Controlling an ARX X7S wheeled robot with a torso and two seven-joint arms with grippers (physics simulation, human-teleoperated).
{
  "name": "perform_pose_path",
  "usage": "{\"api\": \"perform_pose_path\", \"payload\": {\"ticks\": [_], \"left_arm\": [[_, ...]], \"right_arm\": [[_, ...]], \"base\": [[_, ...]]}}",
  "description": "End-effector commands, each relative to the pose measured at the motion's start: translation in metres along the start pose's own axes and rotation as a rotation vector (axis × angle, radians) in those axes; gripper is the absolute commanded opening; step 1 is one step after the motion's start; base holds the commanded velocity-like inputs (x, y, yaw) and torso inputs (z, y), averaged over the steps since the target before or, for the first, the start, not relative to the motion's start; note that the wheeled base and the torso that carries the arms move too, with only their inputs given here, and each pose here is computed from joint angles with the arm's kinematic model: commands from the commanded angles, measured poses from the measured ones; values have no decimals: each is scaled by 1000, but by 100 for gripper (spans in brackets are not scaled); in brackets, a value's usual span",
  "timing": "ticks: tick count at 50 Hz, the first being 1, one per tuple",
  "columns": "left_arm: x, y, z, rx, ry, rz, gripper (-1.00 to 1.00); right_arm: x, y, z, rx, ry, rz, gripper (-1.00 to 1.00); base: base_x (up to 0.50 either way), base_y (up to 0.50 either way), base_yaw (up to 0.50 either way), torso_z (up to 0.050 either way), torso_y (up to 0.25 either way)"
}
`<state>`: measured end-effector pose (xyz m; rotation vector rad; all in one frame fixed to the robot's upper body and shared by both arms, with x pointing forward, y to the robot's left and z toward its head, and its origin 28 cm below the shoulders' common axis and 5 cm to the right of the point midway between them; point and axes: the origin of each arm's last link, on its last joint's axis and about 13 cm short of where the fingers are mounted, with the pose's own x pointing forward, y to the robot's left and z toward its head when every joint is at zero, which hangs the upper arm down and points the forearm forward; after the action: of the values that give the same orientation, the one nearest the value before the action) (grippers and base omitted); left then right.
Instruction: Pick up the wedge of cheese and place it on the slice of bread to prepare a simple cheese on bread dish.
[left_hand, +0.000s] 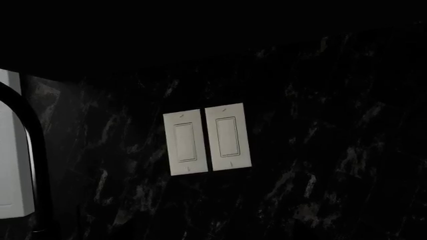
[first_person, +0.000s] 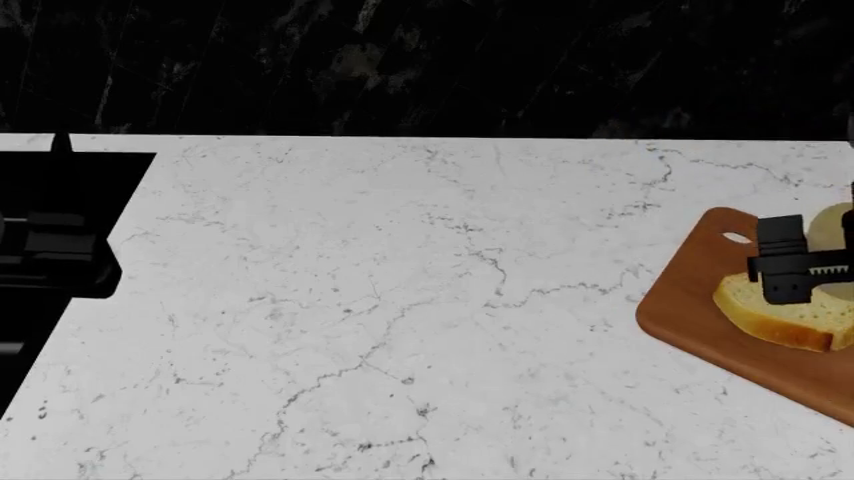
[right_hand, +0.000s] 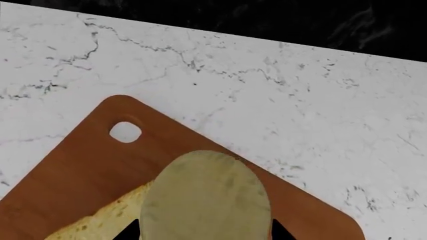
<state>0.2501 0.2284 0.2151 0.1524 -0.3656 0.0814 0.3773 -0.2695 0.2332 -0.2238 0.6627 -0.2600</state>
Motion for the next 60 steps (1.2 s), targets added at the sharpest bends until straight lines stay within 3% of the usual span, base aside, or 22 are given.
{"api": "perform_pose_path", "payload": {"ticks": [1,6,7,28,60], "left_arm": [[0,0,0,0,-2,2,100],[0,1,-1,-1,-5,3,100],[0,1,-1,-1,-5,2,100],[0,0,0,-2,-3,0,100],[1,0,-1,-3,0,-1,100]], "right_arm": [[5,-1,-4,-28,16,1,-100],[6,1,-4,-37,23,6,-100],[6,1,-5,-37,27,-1,100],[-4,-4,9,-41,-12,0,100],[-94,-13,65,-103,-306,31,100]], "base": [[0,0,0,0,0],[0,0,0,0,0],[0,0,0,0,0],[0,0,0,0,0],[0,0,0,0,0]]}}
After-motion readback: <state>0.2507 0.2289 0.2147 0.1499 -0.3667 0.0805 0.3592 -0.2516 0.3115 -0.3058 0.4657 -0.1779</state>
